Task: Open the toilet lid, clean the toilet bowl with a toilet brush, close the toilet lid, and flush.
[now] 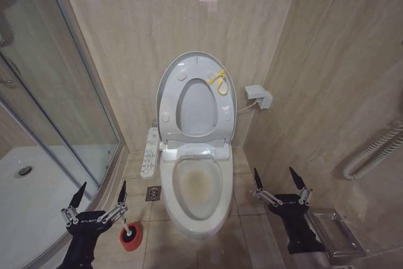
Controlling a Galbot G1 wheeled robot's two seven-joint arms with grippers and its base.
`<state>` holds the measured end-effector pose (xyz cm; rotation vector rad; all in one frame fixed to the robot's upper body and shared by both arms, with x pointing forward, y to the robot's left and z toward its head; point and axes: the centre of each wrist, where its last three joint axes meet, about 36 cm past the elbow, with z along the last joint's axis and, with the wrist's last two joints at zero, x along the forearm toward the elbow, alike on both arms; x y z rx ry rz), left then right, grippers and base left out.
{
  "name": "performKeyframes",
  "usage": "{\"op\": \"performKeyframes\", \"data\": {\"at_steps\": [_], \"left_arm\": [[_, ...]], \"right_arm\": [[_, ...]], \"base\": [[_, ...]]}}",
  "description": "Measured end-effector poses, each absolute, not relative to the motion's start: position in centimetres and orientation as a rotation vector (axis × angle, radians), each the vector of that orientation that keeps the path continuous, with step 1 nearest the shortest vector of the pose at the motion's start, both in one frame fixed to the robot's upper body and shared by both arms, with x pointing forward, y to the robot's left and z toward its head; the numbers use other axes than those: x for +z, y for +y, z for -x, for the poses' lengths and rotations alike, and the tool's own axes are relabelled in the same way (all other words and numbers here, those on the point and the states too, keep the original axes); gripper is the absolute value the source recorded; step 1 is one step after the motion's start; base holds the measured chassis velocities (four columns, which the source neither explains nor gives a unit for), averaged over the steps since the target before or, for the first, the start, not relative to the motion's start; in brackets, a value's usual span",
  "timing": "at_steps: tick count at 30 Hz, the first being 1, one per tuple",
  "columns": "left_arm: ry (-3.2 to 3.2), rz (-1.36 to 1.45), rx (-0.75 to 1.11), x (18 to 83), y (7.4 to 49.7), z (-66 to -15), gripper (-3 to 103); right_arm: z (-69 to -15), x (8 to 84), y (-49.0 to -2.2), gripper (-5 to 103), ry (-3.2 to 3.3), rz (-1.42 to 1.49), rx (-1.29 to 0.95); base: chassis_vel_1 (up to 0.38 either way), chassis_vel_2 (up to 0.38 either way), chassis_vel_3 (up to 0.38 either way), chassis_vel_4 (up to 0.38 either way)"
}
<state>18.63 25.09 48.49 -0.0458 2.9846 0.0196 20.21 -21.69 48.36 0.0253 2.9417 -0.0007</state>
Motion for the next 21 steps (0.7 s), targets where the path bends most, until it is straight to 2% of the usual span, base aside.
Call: {"op": "performKeyframes", "data": {"at_steps": [8, 15, 21], "left_arm": [[2.984, 0.046, 0.02, 48.5, 25.1, -18.6, 100], [2.984, 0.046, 0.02, 48.5, 25.1, -18.6, 100], [2.984, 0.046, 0.02, 48.5, 25.1, -18.6, 100]], "right_arm": [[-21.4, 47.4, -22.2, 100, 2.96, -0.034, -0.004], [-27.7, 43.3, -25.7, 100, 3.076, -0.102, -0.008], [-29.4, 42.4, -26.9, 100, 3.11, -0.132, 0.001]], "base": [[0.0, 0.0, 0.0, 0.0], [0.0, 0.0, 0.0, 0.0], [0.0, 0.0, 0.0, 0.0]]}}
